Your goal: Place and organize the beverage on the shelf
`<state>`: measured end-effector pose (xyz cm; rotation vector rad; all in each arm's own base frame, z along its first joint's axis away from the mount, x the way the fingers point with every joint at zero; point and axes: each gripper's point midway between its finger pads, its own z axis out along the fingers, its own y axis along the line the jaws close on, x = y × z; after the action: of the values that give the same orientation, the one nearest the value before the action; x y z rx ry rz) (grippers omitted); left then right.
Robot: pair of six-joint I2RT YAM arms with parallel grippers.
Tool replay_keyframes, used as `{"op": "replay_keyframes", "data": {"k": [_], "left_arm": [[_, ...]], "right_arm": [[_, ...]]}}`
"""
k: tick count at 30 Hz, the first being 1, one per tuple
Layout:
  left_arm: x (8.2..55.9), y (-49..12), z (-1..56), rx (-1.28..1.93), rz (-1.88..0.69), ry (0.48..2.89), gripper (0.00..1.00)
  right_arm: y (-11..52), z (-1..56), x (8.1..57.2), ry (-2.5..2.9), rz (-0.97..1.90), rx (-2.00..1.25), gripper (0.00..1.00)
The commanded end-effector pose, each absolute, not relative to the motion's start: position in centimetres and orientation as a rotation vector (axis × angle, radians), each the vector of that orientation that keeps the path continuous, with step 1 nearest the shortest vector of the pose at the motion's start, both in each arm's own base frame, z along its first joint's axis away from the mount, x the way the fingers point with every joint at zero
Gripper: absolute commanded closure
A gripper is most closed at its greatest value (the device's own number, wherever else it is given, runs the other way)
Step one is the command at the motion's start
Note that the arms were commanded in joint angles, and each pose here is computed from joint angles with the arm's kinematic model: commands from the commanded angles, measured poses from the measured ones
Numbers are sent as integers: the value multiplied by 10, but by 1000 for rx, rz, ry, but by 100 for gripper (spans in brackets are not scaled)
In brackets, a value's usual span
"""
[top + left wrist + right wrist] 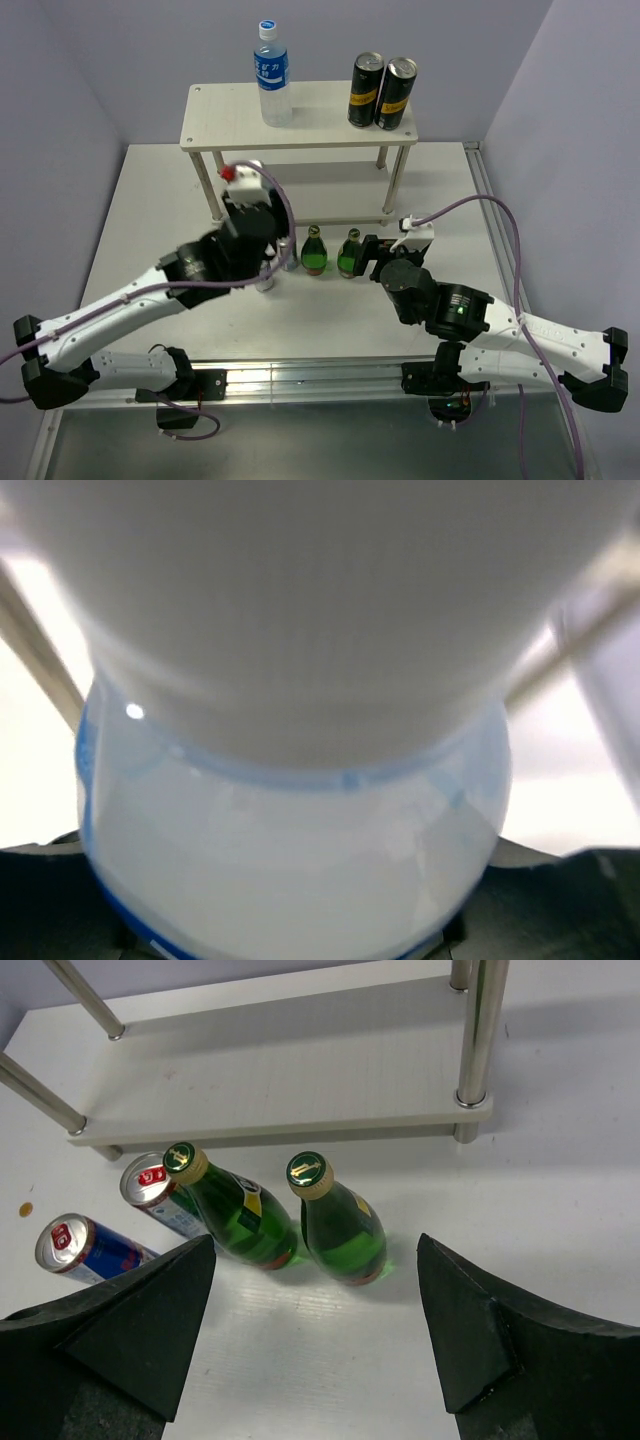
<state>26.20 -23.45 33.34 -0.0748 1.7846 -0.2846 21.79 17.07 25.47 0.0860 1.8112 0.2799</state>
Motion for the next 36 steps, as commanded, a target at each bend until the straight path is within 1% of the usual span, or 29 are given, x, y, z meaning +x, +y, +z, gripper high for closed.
{"op": "replay_keyframes", "data": {"k": [1, 2, 4, 5, 7, 8, 9, 10, 11, 12, 14, 17, 24, 25, 27, 29, 30, 31, 33, 34, 35, 36], "left_arm": [[290, -186, 451, -159, -281, 1532, 100], [299, -165, 485, -200, -252, 1471, 100], [317, -165, 504, -183, -222, 1450, 100], [323, -147, 534, -217, -204, 1395, 100], [347, -156, 541, -173, -194, 1389, 100], [353, -141, 561, -203, -185, 1351, 100], [374, -148, 554, -190, -157, 1375, 100], [383, -146, 555, -198, -140, 1376, 100], [389, -133, 572, -234, -129, 1344, 100], [406, -139, 560, -220, -111, 1376, 100], [420, -132, 565, -229, -108, 1361, 100], [446, -135, 550, -221, -81, 1382, 100], [480, -132, 522, -237, -68, 1433, 97], [481, -132, 522, -239, -67, 1433, 93], [483, -132, 520, -238, -64, 1434, 88], [485, -131, 517, -240, -52, 1441, 79], [485, -131, 516, -243, -48, 1442, 72], [485, -131, 514, -241, -43, 1446, 59], [486, -129, 513, -242, -34, 1449, 44], [486, -128, 510, -244, -26, 1454, 35], [485, -128, 510, -244, -25, 1455, 30], [486, -128, 506, -241, -22, 1461, 22]], "right_arm": [[173, 259, 220, 1787, 308, 130, 12], [172, 259, 220, 1787, 302, 131, 12], [171, 259, 219, 1784, 304, 135, 12], [170, 259, 219, 1783, 307, 135, 12], [168, 258, 218, 1780, 306, 137, 12], [166, 257, 218, 1783, 296, 139, 12], [165, 255, 218, 1783, 294, 141, 12], [164, 255, 218, 1782, 296, 145, 12], [163, 253, 218, 1783, 295, 144, 12], [163, 251, 217, 1785, 296, 147, 12], [163, 247, 217, 1788, 300, 147, 12], [163, 243, 216, 1798, 301, 144, 13], [156, 236, 213, 1801, 297, 152, 13], [155, 234, 213, 1804, 290, 150, 13], [155, 234, 213, 1803, 290, 152, 13], [155, 232, 213, 1806, 280, 149, 13], [156, 233, 213, 1806, 283, 149, 13], [156, 232, 213, 1808, 281, 146, 13], [158, 232, 214, 1809, 284, 144, 13], [159, 231, 214, 1811, 285, 143, 13], [159, 232, 214, 1811, 286, 145, 13], [160, 232, 214, 1812, 288, 142, 12]]}}
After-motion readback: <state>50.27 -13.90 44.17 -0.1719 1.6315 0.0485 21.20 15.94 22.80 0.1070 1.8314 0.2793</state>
